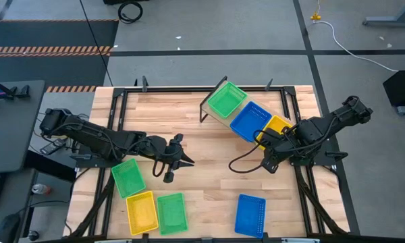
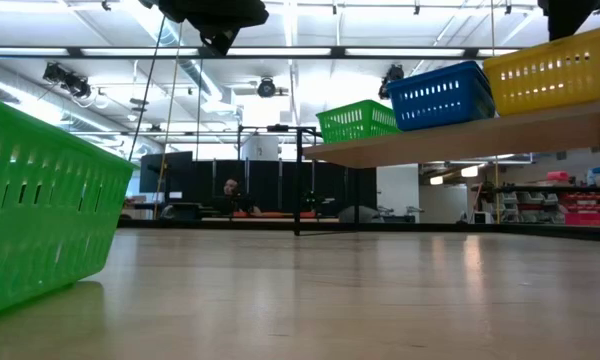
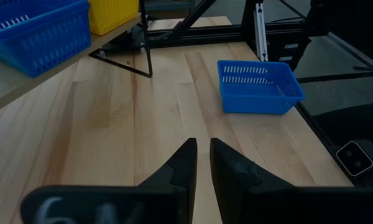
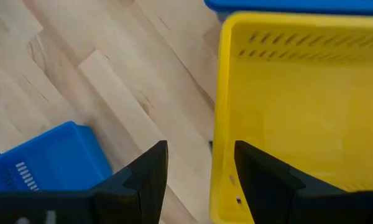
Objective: Stack baskets on shelf by color
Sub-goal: Adjust the blue bin on the shelf
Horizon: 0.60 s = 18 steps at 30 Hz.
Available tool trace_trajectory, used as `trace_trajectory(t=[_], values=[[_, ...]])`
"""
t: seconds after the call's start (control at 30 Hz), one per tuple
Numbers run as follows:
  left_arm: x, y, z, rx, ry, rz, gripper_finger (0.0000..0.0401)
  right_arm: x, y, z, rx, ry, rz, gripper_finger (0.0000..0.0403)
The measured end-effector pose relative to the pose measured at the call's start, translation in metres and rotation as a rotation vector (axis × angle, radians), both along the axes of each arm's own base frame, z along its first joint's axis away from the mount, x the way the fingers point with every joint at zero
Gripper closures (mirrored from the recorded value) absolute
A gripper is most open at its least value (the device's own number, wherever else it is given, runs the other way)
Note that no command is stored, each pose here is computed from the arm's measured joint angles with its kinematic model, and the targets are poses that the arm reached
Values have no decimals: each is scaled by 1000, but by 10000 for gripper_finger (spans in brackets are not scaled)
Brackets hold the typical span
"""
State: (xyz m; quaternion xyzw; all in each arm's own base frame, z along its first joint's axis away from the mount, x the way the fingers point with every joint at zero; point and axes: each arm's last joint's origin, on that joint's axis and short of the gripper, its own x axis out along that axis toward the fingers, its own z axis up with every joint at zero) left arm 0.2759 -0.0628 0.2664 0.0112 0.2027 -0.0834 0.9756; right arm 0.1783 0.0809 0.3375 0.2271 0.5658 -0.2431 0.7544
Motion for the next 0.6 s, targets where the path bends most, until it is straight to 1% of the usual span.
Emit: trace_trajectory(t=[0.17,0.33,0.6], values=[[0,0,0,2,-1,0,349,-1,0,0,17,24,16,211],[0,0,0,2,0,0,349,0,0,5,8,-12,33,211],[0,0,0,2,0,0,349,14,-1,11,-81,-179,81,211]])
